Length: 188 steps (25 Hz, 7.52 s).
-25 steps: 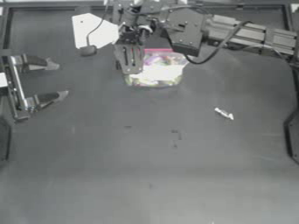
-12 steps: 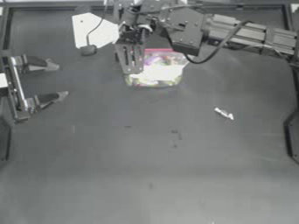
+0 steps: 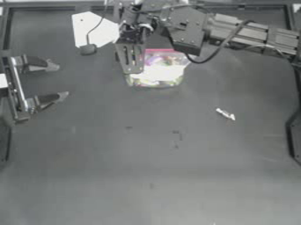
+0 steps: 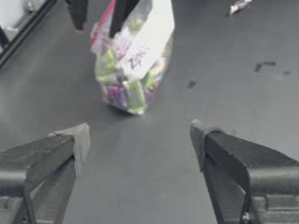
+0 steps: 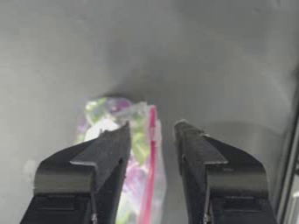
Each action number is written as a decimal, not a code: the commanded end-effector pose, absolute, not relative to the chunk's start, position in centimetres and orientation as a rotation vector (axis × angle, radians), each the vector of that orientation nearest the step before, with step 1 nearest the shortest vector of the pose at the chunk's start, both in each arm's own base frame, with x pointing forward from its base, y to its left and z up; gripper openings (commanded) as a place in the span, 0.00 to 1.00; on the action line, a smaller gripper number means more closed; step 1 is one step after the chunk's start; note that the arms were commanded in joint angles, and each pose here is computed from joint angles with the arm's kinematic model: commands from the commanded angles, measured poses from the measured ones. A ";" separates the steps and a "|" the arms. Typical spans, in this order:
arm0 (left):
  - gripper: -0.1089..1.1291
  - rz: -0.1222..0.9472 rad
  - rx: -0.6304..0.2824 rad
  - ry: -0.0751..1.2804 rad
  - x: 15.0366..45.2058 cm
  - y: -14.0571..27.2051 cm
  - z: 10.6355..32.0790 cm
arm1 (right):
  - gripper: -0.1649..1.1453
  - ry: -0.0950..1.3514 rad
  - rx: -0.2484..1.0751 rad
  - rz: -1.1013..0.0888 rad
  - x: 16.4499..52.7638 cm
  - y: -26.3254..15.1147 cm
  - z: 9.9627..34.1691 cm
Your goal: Put candy in bag
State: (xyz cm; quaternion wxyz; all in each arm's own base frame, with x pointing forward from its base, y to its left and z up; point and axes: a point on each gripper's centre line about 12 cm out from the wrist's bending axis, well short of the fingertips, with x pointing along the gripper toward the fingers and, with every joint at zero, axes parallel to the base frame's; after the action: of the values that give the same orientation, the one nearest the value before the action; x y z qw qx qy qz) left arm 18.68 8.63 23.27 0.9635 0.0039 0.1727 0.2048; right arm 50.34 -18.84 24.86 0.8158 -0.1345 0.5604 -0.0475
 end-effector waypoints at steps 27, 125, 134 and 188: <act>0.89 0.415 0.011 0.338 18.7 8.7 23.5 | 0.19 1.158 -0.323 -0.128 50.5 -19.1 26.7; 0.86 0.420 0.132 0.352 31.4 16.6 20.7 | 0.16 0.931 -0.235 -0.162 46.3 -19.4 27.8; 0.80 0.416 0.139 0.355 31.9 16.9 20.7 | 0.16 0.932 -0.234 -0.162 46.3 -19.4 27.7; 0.12 0.392 0.199 0.390 32.0 17.2 20.8 | 0.16 0.952 -0.229 -0.161 45.9 -19.6 27.2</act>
State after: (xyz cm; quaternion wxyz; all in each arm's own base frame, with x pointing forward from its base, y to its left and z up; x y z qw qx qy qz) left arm 31.84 17.03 18.77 0.9532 0.0872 0.2194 0.1886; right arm 46.55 -19.70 24.01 0.8667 -0.1024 0.4836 -0.0671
